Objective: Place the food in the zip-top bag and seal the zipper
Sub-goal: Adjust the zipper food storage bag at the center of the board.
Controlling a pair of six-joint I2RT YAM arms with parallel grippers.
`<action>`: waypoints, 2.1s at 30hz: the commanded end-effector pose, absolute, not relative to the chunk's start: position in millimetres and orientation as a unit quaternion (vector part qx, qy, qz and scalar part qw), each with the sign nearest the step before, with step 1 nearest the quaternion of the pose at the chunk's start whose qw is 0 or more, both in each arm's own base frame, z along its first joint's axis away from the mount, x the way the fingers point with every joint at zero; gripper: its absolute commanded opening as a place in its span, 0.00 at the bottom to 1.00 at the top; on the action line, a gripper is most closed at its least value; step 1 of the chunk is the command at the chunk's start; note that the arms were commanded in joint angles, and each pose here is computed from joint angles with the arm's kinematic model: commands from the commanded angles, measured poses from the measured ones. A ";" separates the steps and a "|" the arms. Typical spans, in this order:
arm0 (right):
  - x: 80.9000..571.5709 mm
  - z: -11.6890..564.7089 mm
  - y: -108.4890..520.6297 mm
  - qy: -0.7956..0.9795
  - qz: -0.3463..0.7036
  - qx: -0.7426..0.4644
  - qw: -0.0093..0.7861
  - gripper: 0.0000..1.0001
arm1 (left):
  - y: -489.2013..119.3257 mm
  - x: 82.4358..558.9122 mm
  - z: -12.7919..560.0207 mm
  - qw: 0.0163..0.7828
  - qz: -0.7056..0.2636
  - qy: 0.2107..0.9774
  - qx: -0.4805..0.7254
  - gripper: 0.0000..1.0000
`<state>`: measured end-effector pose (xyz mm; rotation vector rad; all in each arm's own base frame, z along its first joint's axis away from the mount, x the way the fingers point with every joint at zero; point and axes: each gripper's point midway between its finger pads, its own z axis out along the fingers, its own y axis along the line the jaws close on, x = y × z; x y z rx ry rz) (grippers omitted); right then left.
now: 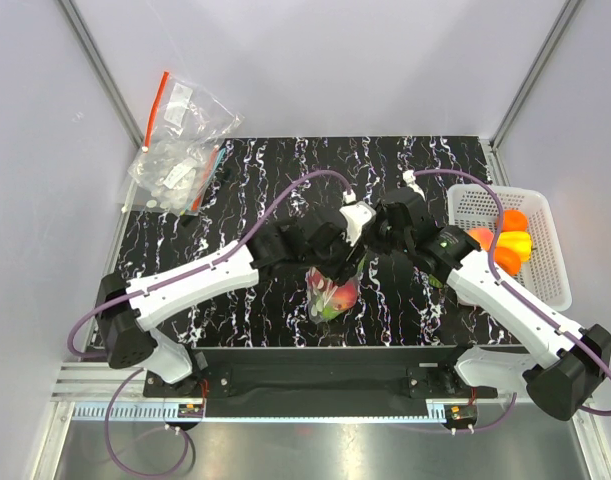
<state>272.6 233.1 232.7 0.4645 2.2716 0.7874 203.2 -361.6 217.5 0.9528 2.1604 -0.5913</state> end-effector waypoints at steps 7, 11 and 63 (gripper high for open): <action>277.2 263.0 231.4 0.852 0.318 0.176 0.376 0.44 | -352.8 228.8 218.8 0.385 -0.139 0.841 0.355 0.00; 284.0 274.2 197.3 0.844 0.251 0.168 0.442 0.72 | -347.1 221.3 218.2 0.383 -0.151 0.824 0.389 0.00; 294.9 225.1 259.9 0.586 0.514 -0.406 0.477 0.63 | -281.8 184.8 195.9 0.414 -0.354 0.779 0.312 0.00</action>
